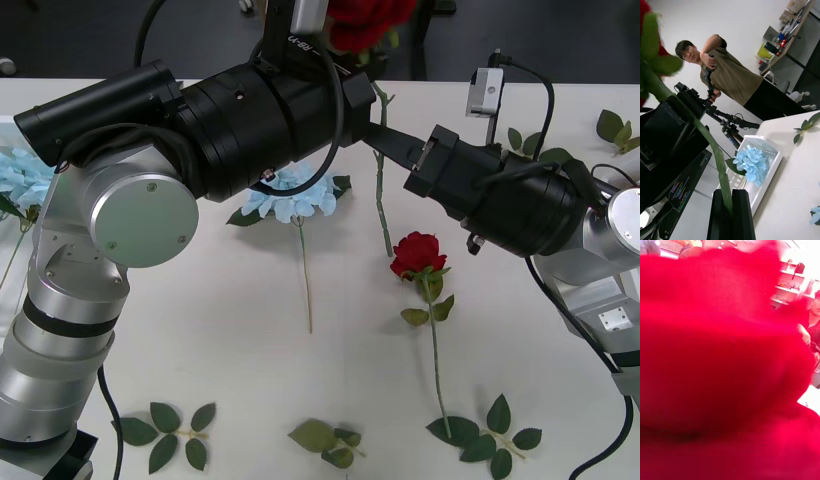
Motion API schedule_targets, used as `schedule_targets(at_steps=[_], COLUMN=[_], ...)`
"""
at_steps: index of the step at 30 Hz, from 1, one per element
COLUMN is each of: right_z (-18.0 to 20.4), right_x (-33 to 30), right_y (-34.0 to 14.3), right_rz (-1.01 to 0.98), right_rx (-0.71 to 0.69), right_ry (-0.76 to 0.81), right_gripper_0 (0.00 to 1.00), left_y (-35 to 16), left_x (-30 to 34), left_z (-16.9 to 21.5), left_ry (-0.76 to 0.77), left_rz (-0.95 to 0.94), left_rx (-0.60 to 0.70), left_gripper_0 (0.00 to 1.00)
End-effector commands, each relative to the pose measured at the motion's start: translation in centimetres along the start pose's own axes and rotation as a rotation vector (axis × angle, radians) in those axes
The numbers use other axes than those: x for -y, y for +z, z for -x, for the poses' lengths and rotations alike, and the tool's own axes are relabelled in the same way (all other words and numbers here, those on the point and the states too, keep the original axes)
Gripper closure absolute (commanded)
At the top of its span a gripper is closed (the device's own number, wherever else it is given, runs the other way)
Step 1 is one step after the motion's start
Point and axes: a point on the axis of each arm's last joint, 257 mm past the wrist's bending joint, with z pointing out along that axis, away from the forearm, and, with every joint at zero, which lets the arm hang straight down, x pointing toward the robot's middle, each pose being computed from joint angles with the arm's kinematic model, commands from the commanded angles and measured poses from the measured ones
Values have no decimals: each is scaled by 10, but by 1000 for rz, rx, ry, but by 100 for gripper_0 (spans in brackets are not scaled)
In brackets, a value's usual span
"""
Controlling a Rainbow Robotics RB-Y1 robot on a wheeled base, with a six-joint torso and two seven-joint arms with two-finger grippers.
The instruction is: Place the red flowers into the right box and the blue flowers into the left box. If a person shows an open palm, hand one flower to the person first, then continue sorting.
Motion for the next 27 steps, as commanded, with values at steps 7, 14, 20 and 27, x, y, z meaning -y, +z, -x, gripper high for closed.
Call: schedule_targets(at_steps=[7,14,20,27], right_z=[10,44,74,103], right_x=[-12,23,54,94], right_y=[10,-46,-126,-229], right_rz=[28,-105,-277,-577], right_rx=[24,23,-28,-104], right_ry=[-38,-129,-202,-268], right_gripper_0=[100,100,100,100], left_y=[4,4,3,3], left_x=[22,24,23,24], left_z=[24,20,19,19], left_ry=[30,15,12,12], left_rz=[-55,-62,-61,-61], left_rx=[42,36,36,36], left_gripper_0=[0,0,0,0])
